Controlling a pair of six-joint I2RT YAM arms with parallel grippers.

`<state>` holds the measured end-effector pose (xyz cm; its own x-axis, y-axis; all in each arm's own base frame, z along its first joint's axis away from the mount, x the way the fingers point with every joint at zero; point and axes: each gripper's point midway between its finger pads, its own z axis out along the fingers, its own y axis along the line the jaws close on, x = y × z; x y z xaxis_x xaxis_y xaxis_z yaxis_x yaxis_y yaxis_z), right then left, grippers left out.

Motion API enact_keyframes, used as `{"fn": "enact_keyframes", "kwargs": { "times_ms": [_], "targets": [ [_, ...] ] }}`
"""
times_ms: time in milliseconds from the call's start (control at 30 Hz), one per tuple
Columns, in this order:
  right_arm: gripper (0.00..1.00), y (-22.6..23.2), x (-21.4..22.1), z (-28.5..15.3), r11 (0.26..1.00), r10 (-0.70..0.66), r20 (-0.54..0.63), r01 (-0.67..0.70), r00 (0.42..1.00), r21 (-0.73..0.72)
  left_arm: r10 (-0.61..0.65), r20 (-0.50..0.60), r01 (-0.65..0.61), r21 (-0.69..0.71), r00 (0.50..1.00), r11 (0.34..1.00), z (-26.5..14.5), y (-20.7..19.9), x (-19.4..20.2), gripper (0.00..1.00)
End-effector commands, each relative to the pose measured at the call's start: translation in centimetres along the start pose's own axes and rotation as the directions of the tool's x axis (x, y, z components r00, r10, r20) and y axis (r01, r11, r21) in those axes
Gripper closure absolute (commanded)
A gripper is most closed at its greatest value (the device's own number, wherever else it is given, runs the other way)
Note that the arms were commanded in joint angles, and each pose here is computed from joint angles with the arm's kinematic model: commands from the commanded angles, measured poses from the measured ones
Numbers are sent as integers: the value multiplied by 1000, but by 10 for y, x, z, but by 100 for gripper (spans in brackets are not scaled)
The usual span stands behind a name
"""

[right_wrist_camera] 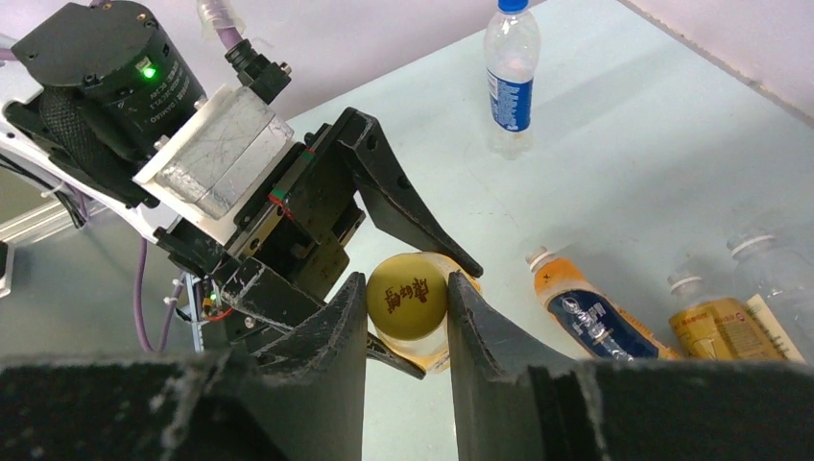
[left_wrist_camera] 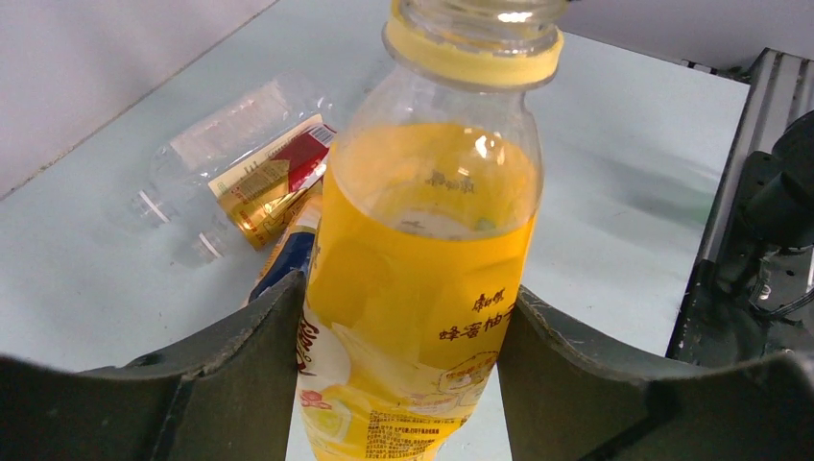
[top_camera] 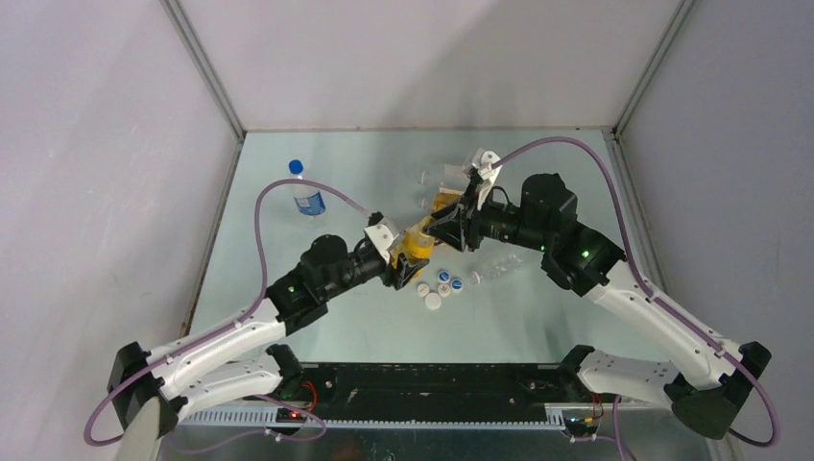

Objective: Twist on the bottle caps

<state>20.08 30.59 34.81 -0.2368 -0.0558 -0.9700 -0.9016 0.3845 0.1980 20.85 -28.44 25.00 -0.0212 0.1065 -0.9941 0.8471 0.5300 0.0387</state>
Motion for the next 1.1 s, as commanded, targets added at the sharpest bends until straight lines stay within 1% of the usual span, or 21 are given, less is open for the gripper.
{"fn": "enact_keyframes", "kwargs": {
  "times_ms": [0, 133, 300, 500, 667, 767, 933, 967, 1067],
  "targets": [
    [100, 6, 55, 1, 993, 120, -189, -118, 975, 21, 40, 288, -17, -82, 957, 996, -3, 13, -96, 94],
    [100, 5, 57, 1, 991, 137, -206, -132, 969, 37, 75, 252, -50, -105, 965, 993, 0, 14, -90, 94],
    [100, 1, 71, 3, 987, 157, -280, -141, 947, 76, 108, 191, -81, -148, 976, 986, 4, 17, -81, 95],
    [100, 3, 82, 8, 991, 127, -321, -108, 938, 77, 74, 191, -42, -166, 979, 985, 6, 20, -89, 98],
    [100, 5, 88, 9, 993, 116, -344, -101, 932, 63, 51, 201, -20, -156, 978, 988, 3, 18, -96, 100],
    [100, 6, 92, 6, 997, 71, -362, -63, 929, 34, 48, 205, -19, -141, 978, 990, -1, 15, -104, 100],
    [100, 2, 95, -3, 1000, 23, -384, -17, 923, 20, 49, 126, -37, -94, 991, 995, -4, 8, -98, 100],
    [100, 1, 95, -5, 1000, 18, -386, -12, 922, 18, 51, 93, -43, -85, 994, 995, -5, 7, -94, 100],
    [100, -1, 94, -10, 1000, -7, -387, 11, 922, 8, 54, 36, -53, -26, 998, 998, -7, -2, -87, 100]
  ]
}}
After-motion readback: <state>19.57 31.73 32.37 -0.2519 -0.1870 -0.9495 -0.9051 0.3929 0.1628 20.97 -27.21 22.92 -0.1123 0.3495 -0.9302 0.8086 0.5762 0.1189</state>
